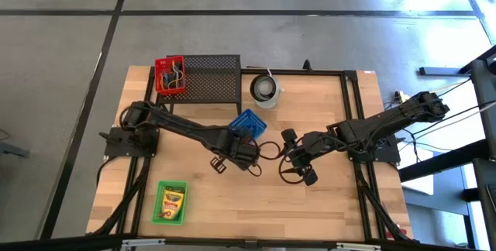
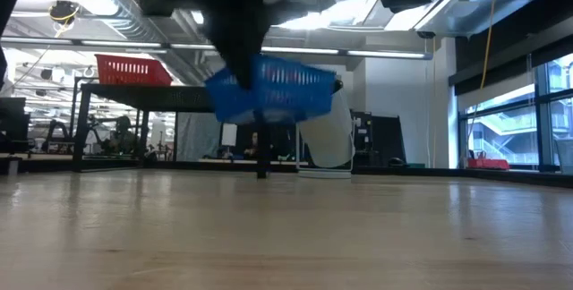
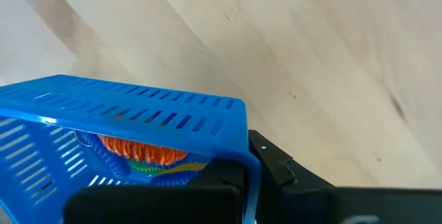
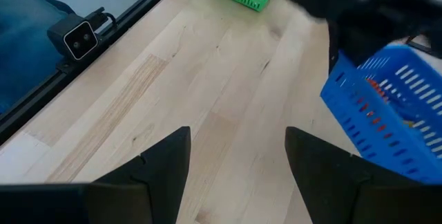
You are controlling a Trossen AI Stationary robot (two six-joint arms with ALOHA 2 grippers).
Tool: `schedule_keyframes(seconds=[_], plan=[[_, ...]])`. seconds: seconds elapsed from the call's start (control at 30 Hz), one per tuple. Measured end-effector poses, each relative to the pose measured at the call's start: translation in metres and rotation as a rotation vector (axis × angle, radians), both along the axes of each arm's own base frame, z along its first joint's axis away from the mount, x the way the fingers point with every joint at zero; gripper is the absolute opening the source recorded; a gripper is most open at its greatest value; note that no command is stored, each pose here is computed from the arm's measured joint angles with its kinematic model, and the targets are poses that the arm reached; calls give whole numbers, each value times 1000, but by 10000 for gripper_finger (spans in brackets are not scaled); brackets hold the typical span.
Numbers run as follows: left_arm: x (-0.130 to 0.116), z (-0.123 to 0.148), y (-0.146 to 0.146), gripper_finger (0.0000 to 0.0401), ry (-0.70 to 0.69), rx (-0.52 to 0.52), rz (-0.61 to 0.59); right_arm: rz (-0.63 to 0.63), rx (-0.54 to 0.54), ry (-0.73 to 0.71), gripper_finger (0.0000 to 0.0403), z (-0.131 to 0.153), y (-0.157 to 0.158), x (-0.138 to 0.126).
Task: Pick & Place Office Desk Supplies
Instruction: Put the blue bin with spring keychains on the shelf
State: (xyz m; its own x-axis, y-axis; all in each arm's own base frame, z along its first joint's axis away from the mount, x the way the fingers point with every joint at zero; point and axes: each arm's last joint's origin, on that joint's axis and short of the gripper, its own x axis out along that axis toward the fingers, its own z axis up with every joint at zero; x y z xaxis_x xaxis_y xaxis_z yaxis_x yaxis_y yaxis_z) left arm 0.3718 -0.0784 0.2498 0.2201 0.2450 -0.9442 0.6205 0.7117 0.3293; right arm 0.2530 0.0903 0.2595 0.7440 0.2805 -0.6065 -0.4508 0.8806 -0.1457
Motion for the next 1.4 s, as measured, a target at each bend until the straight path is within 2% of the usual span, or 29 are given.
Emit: schedule_keyframes(seconds=[0.2, 0.4, 0.63, 0.77, 1.0, 1.1, 1.23, 1.4], plan=[[1, 32, -5, 3, -54, -6, 54, 0, 0, 0, 237, 0, 0, 0], [-6, 61, 5, 3, -87, 140, 183, 0, 0, 0, 237, 0, 0, 0], [-17, 77, 39, 4, 12, 194, 309, 0, 0, 0, 237, 0, 0, 0], [-21, 87, 73, 4, -1, 116, 410, 0, 0, 0, 237, 0, 0, 0], [-40, 103, 140, 4, -41, 81, 633, 0, 2, -5, 237, 0, 0, 0], [-46, 102, 163, 4, -32, 18, 705, 0, 2, -5, 237, 0, 0, 0], [-52, 102, 184, 4, -28, -23, 771, 0, 2, -5, 237, 0, 0, 0], [-55, 102, 194, 4, -30, -37, 810, 0, 2, -5, 237, 0, 0, 0]])
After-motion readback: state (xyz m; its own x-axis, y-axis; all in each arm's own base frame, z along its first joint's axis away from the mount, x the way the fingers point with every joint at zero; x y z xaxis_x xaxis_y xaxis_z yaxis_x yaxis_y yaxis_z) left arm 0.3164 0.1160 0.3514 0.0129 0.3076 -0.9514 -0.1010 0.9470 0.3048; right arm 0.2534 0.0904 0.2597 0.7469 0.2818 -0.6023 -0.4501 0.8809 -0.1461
